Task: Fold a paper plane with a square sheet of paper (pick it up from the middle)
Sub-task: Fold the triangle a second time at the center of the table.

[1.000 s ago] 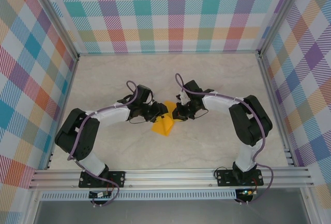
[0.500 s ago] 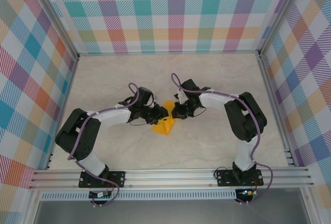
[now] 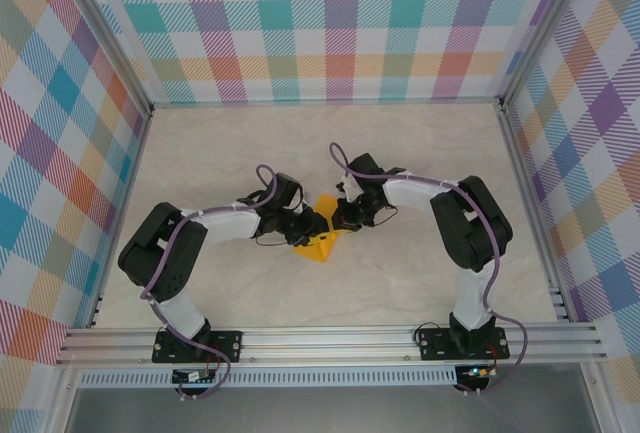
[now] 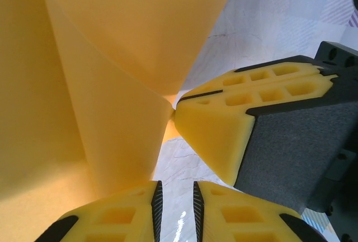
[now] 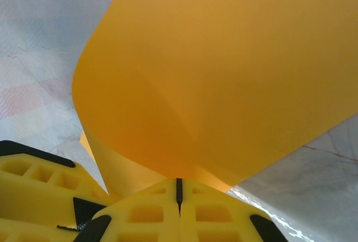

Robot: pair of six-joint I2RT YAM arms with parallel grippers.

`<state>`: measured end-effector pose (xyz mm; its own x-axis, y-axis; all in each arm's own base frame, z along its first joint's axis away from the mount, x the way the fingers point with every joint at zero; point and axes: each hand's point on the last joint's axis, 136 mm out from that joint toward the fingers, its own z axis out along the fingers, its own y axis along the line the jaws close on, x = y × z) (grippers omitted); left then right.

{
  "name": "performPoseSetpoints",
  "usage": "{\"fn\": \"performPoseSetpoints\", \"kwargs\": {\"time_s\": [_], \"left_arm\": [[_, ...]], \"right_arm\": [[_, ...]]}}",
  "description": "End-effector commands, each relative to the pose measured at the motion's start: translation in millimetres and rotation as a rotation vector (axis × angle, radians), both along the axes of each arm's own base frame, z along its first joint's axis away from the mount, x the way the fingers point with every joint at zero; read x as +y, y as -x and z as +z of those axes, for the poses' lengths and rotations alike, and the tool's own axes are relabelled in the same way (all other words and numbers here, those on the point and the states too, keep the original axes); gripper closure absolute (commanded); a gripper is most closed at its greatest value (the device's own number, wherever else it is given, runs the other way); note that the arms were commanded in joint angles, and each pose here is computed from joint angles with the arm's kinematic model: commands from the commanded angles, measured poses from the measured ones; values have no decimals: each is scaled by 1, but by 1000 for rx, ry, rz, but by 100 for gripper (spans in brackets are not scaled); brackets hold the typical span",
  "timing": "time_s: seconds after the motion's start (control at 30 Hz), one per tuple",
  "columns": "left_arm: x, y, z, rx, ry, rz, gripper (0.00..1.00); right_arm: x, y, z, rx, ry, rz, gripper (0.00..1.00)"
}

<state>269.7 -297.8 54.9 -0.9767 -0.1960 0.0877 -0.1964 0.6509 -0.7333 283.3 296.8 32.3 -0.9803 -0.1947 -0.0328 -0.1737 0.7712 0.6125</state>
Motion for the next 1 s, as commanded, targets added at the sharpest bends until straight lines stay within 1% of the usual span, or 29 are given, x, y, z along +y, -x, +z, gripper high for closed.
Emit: {"fn": "performPoseSetpoints", "kwargs": {"time_s": [0.0, 0.67, 0.97], "left_arm": [[-5, 4, -4, 16, 10, -20, 77], [-2, 8, -17, 40, -10, -18, 77], [-7, 9, -2, 17, 40, -35, 77]], "right_arm": [[4, -2, 0, -15, 6, 31, 99], [4, -4, -4, -7, 21, 34, 99], [3, 6, -2, 19, -3, 48, 98]]}}
